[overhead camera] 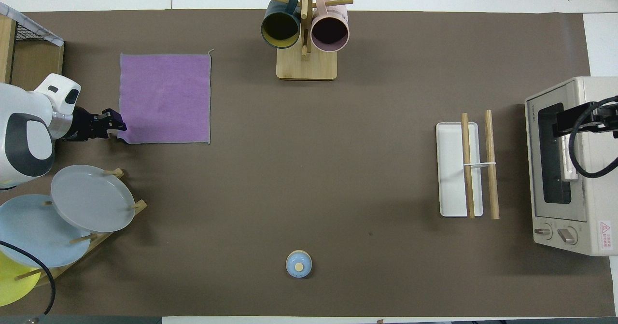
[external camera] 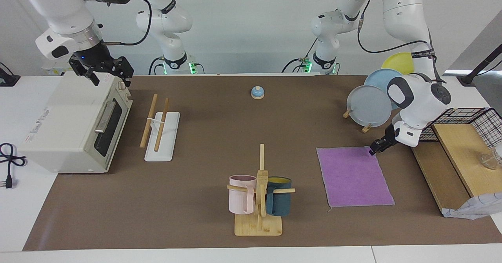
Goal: Fold towel and hang on rack
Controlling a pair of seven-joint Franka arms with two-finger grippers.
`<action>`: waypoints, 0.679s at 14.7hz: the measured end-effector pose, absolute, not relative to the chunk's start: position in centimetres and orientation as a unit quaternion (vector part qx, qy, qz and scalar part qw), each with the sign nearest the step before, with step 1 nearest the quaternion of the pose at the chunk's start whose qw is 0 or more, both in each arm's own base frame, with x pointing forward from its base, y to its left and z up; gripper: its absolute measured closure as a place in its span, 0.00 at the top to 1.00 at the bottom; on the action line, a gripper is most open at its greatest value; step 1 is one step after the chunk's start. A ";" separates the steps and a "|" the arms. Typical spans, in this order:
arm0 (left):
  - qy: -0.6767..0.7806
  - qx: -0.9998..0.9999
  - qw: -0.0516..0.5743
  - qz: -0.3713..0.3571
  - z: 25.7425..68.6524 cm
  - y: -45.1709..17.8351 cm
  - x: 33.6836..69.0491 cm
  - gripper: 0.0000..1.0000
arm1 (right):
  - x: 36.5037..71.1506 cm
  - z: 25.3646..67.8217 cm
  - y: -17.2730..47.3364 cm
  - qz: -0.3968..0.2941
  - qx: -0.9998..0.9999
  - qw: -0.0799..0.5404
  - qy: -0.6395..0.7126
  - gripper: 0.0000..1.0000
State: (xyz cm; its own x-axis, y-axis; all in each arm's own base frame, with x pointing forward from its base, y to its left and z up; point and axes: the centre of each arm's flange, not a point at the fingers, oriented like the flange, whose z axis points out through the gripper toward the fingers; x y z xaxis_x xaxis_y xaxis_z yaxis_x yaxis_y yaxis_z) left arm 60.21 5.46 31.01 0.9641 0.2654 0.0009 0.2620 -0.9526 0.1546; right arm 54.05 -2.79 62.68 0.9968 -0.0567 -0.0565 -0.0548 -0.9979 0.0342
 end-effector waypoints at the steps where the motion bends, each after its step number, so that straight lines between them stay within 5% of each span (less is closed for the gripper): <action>1: 0.133 0.988 0.077 0.011 31.0 5.4 60.2 0.49 | 54.1 62.7 -2.8 -0.029 0.999 0.016 -0.028 1.00; 6: 0.131 0.988 0.078 0.005 30.4 5.2 60.2 0.44 | 54.1 62.7 -2.8 -0.029 0.999 0.016 -0.028 1.00; 10: 0.131 0.988 0.079 0.001 30.3 5.2 60.1 0.24 | 54.1 62.7 -2.7 -0.029 0.999 0.016 -0.027 1.00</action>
State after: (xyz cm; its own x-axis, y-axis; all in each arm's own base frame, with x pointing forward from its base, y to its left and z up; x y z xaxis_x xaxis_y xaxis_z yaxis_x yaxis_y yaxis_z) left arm 60.15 5.15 30.25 0.9655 0.2599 -0.0179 0.2594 -0.9530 0.1564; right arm 54.06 -2.66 62.68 0.9969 -0.0543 -0.0565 -0.0524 -0.9980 0.0342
